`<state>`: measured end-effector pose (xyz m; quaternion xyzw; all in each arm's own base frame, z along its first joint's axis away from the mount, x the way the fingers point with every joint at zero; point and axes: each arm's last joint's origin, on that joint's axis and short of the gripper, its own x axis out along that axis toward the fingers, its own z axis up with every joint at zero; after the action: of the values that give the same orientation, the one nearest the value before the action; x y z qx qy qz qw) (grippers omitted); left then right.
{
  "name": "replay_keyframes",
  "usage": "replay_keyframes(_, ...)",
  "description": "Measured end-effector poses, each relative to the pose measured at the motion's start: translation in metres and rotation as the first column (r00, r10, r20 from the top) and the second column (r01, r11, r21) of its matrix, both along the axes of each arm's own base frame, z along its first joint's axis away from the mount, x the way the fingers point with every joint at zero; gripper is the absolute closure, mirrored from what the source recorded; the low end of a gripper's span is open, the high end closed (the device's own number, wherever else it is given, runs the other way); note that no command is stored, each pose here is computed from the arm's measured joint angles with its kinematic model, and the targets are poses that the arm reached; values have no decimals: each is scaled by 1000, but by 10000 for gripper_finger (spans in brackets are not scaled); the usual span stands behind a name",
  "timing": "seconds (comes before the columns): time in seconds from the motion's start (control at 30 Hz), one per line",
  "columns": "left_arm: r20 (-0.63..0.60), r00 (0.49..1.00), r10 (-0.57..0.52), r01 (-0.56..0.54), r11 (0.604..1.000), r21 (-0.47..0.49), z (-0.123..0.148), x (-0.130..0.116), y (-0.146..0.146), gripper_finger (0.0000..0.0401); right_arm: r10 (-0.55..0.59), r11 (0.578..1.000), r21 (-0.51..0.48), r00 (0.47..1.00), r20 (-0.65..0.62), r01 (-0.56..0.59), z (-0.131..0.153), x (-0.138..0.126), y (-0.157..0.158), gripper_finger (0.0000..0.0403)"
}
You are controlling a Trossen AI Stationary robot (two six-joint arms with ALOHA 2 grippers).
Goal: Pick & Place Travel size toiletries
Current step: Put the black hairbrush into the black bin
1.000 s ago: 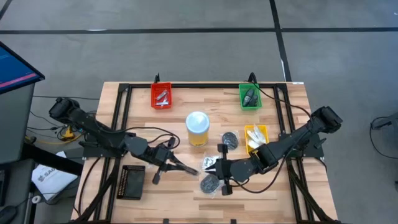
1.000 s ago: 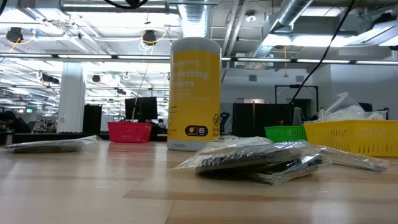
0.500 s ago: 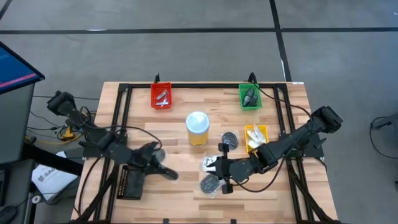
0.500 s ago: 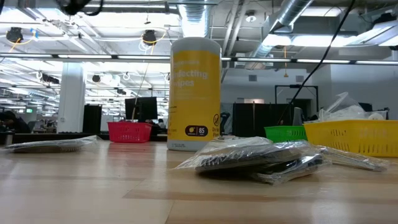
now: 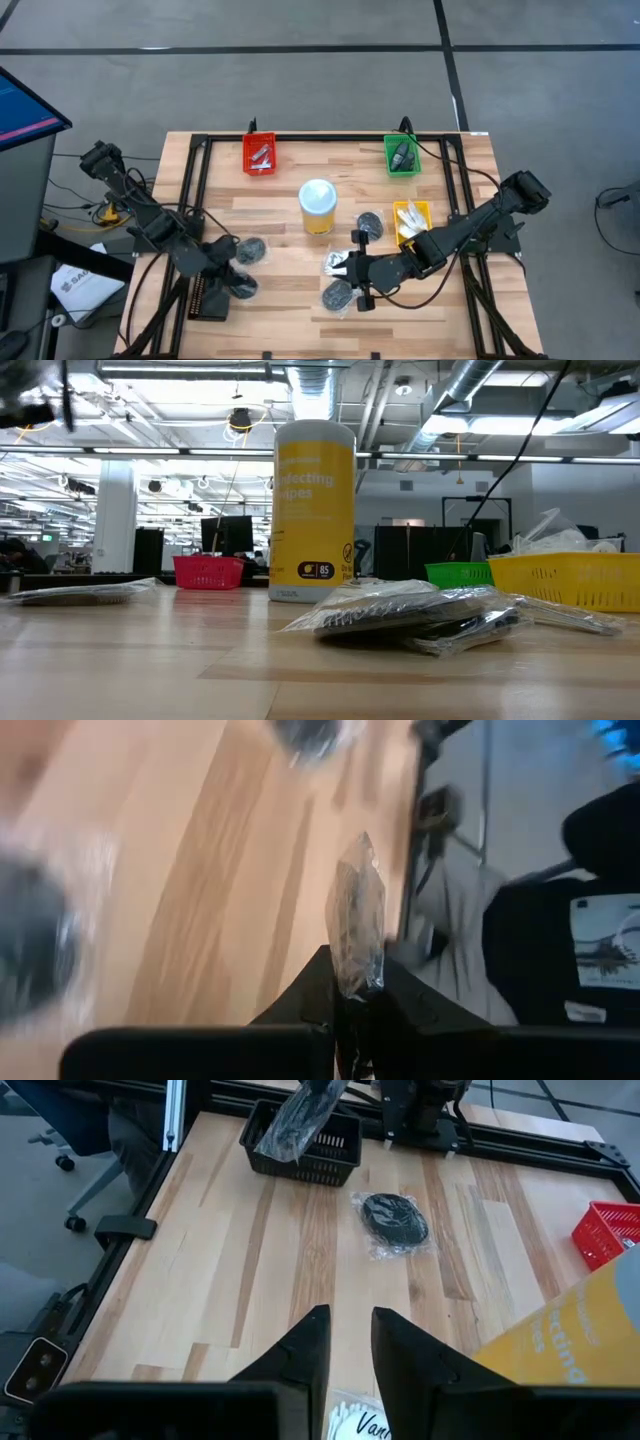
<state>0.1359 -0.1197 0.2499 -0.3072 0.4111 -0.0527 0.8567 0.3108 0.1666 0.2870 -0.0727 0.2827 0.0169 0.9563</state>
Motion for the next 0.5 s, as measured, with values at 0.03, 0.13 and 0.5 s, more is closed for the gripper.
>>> replay_keyframes(0.03, -39, 999, 9, -10, 1000, -15, -2, -2, 0, 383, 0, 1000, 0, 1000, 0, 0, 0, 0, 0, 335)
replay_keyframes(0.13, -147, 989, 11, -19, 999, -51, -6, -8, 1, 383, 0, 1000, 0, 1000, 0, 0, 0, 0, 0, 335)
replay_keyframes(0.5, -437, 899, 39, -88, 992, -92, -17, -22, 8, 379, 0, 1000, -1, 1000, -3, 0, 0, 0, 0, 335)
